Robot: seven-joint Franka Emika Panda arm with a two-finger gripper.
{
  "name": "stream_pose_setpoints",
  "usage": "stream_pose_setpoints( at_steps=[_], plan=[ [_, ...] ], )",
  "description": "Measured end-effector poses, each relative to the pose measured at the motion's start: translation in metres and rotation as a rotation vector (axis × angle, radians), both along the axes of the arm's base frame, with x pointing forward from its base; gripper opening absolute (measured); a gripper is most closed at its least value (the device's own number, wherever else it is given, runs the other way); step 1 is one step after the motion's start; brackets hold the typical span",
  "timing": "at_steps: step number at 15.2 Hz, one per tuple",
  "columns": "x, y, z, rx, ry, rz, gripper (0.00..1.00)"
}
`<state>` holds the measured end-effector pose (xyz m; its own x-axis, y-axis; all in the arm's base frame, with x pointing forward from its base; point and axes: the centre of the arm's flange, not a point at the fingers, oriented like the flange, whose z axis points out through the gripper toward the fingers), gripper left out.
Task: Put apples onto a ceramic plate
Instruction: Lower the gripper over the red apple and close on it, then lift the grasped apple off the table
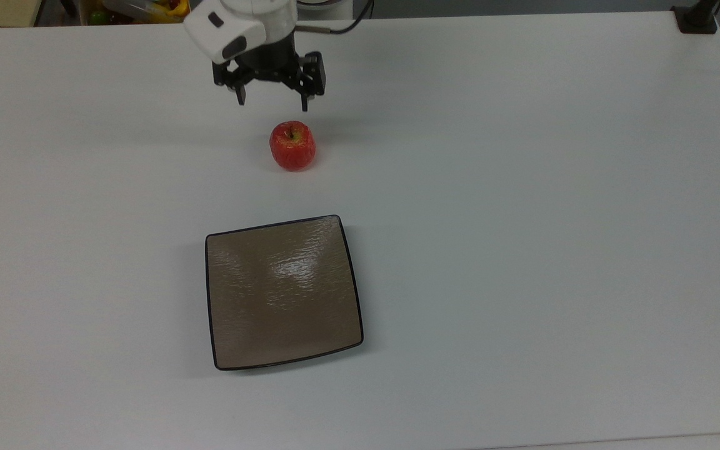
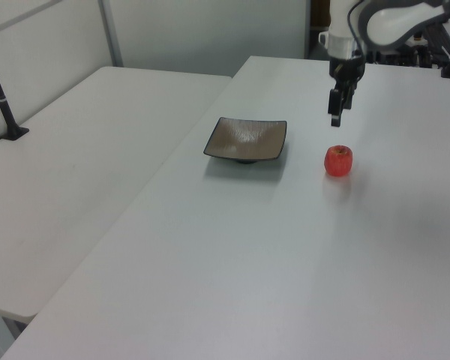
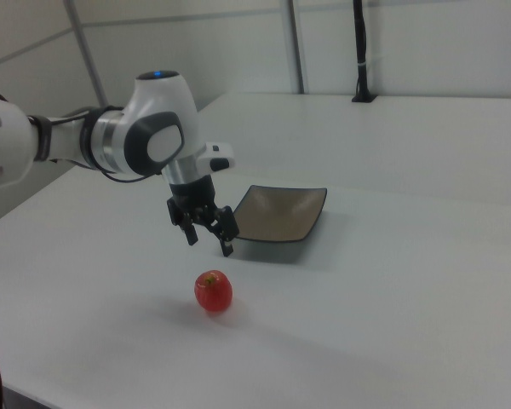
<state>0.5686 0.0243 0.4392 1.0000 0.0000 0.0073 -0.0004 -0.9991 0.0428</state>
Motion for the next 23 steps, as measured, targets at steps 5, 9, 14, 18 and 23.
stream_pose_setpoints(
  at_steps=[5, 9, 14, 18, 23],
  plan=[
    [0.006, 0.002, -0.047, -0.004, 0.037, 0.006, 1.00],
    [0.009, 0.005, -0.066, -0.006, 0.049, 0.013, 1.00],
    [0.010, 0.009, -0.089, -0.010, 0.080, 0.023, 1.00],
    [0.010, 0.017, -0.100, -0.011, 0.098, 0.039, 0.98],
    [0.010, 0.021, -0.103, -0.014, 0.102, 0.050, 0.77]
  ],
)
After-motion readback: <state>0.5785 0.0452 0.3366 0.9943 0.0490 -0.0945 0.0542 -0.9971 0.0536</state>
